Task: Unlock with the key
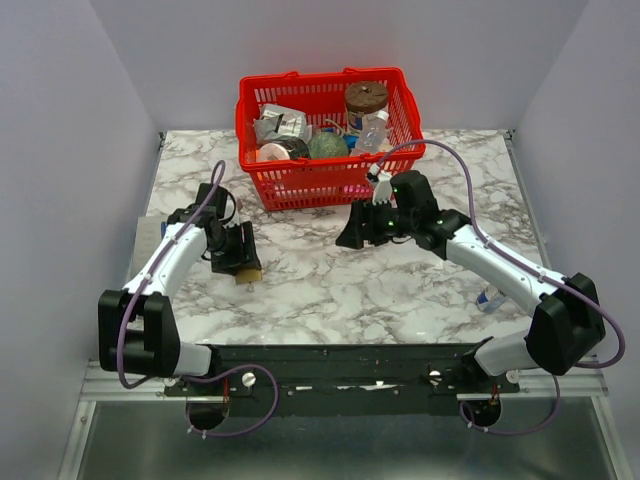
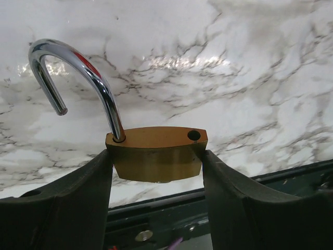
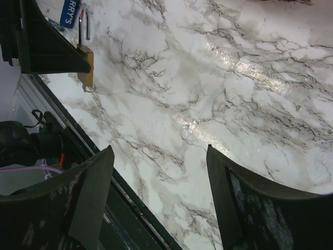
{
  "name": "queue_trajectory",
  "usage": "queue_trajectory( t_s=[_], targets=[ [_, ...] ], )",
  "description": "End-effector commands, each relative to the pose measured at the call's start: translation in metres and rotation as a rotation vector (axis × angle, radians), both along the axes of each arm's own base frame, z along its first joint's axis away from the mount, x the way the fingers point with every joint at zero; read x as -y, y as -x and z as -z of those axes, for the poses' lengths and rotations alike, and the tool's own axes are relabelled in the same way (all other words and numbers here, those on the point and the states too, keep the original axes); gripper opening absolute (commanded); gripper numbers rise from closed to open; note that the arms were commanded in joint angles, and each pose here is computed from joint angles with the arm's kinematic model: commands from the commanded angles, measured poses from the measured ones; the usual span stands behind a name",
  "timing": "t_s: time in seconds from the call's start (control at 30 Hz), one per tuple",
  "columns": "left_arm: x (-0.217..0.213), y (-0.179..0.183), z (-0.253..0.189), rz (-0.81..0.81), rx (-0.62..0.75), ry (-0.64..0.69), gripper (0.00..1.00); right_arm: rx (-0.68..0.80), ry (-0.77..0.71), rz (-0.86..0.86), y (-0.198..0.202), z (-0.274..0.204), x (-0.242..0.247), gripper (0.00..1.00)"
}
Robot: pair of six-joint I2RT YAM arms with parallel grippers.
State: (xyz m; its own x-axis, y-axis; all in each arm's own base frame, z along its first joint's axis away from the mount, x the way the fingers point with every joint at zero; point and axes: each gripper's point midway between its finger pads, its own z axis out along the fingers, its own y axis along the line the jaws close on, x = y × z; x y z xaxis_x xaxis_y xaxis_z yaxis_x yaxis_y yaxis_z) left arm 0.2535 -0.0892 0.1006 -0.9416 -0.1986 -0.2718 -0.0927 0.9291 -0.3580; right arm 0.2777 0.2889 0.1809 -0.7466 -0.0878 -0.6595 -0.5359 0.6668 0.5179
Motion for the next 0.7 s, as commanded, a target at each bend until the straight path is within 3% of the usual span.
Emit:
queue_trajectory(
  t_s=[0.0, 0.67],
  targets=[
    [-0.022, 0.017, 0.01, 0.095, -0.104, -0.128, 0.0, -0.03, 0.01, -0.005, 0.005, 0.008, 0.001, 0.8],
    [-0.056, -0.003, 0.042, 0.124, -0.222, -0.33, 0.0, 0.025, 0.053, 0.051, 0.009, 0.005, 0.02, 0.8]
  ],
)
